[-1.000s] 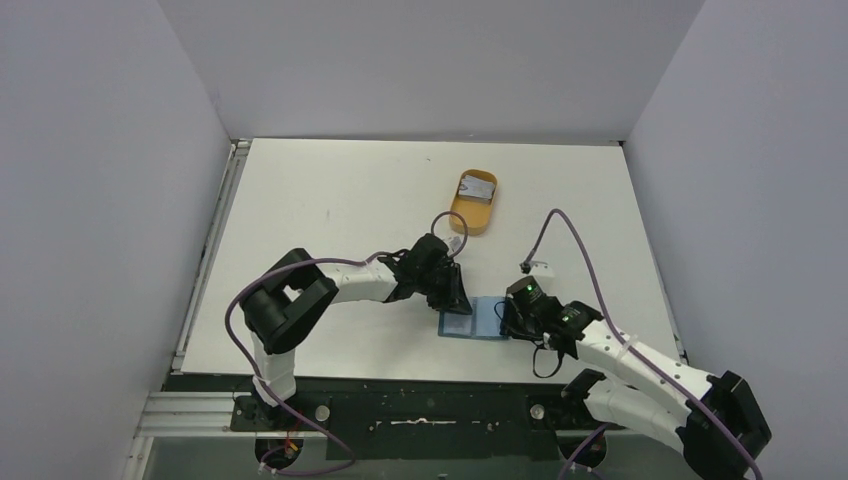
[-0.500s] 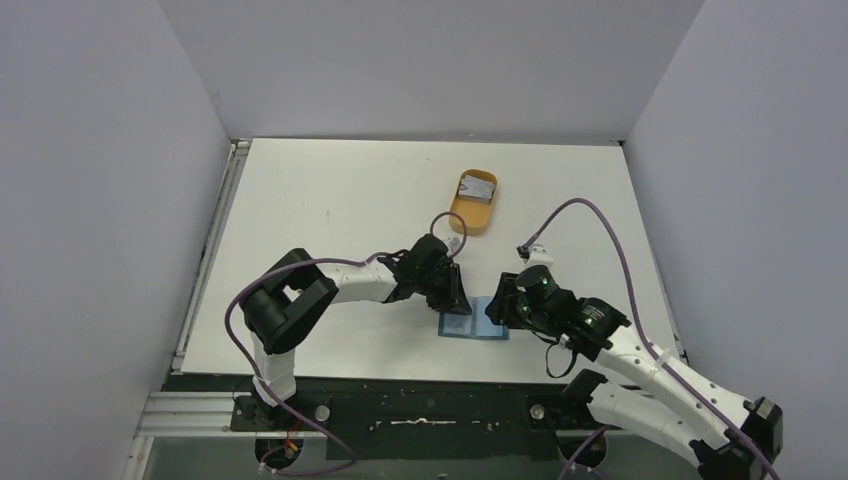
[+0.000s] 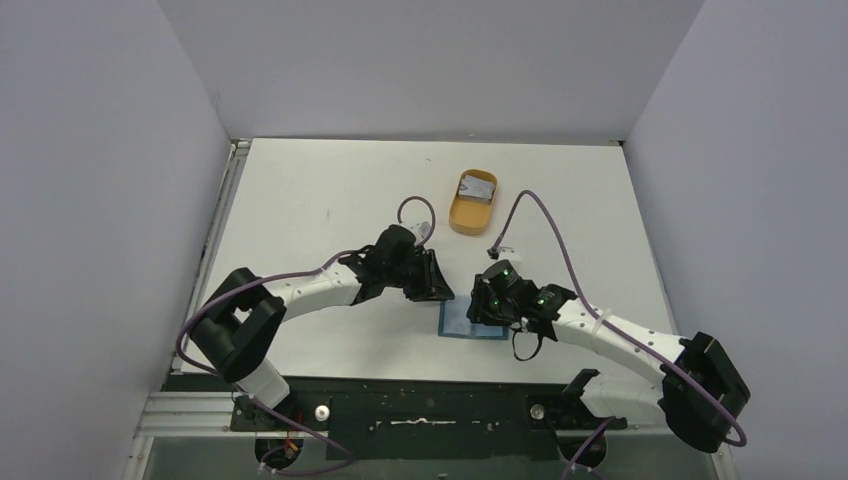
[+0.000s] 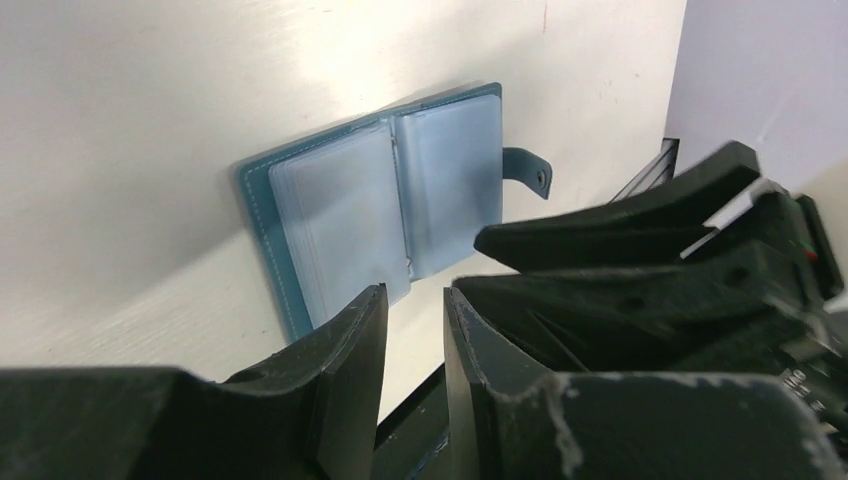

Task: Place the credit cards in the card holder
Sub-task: Open the card holder at the center of the board.

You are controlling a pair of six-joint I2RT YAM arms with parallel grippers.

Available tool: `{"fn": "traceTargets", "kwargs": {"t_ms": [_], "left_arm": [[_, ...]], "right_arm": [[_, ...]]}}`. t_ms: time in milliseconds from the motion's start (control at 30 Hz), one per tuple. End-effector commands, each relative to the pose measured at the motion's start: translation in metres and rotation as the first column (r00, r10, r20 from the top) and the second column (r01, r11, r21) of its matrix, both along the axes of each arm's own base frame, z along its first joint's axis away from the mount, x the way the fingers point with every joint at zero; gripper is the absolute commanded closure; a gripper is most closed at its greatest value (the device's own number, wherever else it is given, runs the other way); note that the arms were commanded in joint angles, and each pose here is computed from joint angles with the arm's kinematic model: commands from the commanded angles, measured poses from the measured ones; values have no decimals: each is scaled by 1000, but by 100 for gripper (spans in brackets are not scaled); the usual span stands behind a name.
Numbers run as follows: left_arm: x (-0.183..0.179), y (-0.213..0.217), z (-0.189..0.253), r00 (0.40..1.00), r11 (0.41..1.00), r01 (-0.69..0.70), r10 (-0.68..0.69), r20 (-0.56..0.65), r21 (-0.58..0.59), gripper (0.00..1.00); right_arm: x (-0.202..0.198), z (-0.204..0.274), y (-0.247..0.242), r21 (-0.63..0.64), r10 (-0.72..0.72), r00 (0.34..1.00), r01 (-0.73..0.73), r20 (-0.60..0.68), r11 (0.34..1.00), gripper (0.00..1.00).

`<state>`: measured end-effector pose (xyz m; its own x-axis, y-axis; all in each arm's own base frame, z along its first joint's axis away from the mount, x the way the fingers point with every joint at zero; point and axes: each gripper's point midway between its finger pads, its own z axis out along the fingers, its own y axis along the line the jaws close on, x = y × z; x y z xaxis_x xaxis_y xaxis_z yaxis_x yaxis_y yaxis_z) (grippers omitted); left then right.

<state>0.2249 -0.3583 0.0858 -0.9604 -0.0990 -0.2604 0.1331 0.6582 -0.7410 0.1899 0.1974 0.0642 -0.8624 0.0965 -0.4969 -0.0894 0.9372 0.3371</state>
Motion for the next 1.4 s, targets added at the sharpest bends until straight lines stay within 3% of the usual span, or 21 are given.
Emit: {"fn": "traceTargets", "kwargs": {"t_ms": [0, 167, 367, 667, 867, 1033, 1167, 1300, 1367], "left_arm": [[0, 14, 2, 1000, 1000, -18, 18, 22, 12, 75], [-5, 21, -13, 1000, 999, -8, 8, 10, 37, 73], [-9, 24, -25, 1000, 999, 4, -4, -8, 51, 68], [-7, 28, -28, 1000, 999, -4, 5, -14, 35, 63], [-3, 17, -30, 1000, 1000, 11, -10, -24, 12, 60], [1, 12, -31, 1000, 1000, 17, -17, -14, 18, 57], [3, 7, -26, 1000, 999, 22, -23, 11, 33, 50], [3, 4, -27, 999, 997, 44, -45, 15, 66, 49], [1, 4, -31, 999, 997, 46, -46, 9, 69, 52]], "right_arm": [[25, 1, 9, 14, -18, 998, 18, 53, 1000, 63], [22, -25, 6, 5, -20, 1000, 20, 10, 1000, 59], [21, -40, -5, -54, -33, 999, 32, -6, 998, 44], [11, -53, -26, -83, -71, 997, 69, -28, 994, 49], [8, -59, -34, -98, -81, 996, 76, -40, 992, 59], [6, -61, -36, -100, -75, 996, 71, -38, 992, 58], [6, -58, -36, -91, -69, 997, 66, -29, 994, 50], [10, -45, -33, -76, -61, 998, 61, 3, 995, 26], [13, -37, -33, -92, -55, 998, 58, 26, 994, 20]]}}
